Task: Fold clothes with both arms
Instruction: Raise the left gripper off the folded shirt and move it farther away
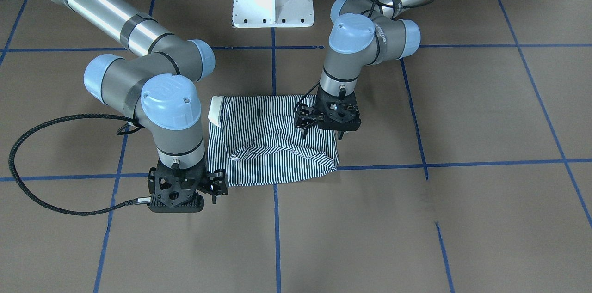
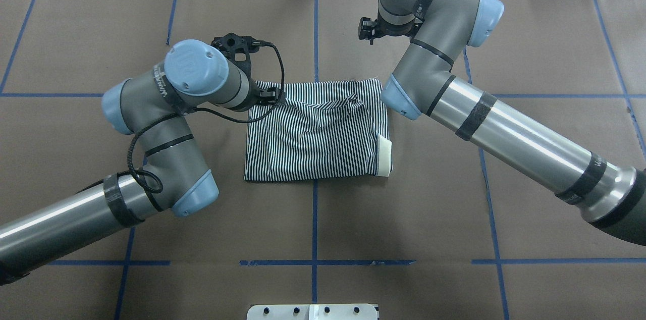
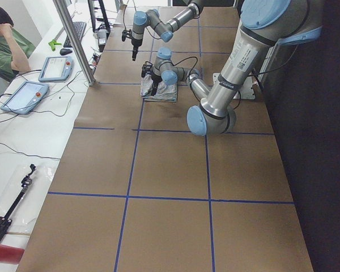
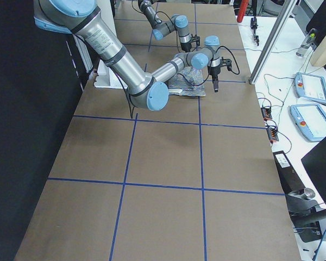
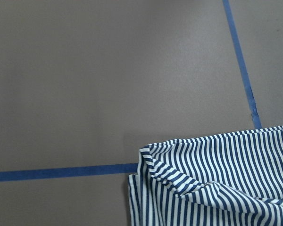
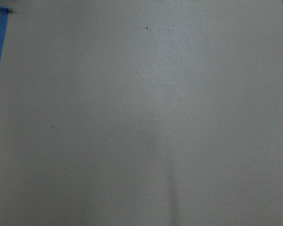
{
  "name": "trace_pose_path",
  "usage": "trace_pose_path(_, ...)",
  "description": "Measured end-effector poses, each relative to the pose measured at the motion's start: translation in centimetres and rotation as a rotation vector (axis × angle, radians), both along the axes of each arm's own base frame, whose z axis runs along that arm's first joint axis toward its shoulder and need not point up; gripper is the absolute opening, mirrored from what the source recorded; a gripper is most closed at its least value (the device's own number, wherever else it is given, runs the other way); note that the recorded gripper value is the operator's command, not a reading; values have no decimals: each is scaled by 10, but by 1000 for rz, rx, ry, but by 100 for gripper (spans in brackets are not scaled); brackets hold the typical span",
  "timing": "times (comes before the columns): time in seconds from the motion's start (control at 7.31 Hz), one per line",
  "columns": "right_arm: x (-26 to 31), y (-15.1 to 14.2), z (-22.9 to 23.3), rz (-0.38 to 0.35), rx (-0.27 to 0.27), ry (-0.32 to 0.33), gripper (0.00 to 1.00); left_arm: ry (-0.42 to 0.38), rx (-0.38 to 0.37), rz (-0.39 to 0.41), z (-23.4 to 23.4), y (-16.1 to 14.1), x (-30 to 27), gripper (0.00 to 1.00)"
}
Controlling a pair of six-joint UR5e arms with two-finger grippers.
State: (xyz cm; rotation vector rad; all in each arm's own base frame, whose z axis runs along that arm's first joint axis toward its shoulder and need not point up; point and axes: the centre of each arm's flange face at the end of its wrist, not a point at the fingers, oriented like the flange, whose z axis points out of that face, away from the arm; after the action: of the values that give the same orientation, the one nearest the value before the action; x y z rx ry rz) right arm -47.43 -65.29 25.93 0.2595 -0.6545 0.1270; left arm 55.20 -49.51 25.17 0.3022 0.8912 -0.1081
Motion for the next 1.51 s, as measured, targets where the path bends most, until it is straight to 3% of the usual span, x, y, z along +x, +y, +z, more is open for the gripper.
trace_pose_path(0.41,1,2,1,1,1,-4,100,-28,-1,-5,8,4,18,100)
trace_pose_path(0.82,1,2,2,3,0,-3,100,-65,2,-19,16,-12,25,100)
trace_pose_path(1.51,-5,11,-8,4,4,-25,100,-123,46,-94,42,-111,-14,100)
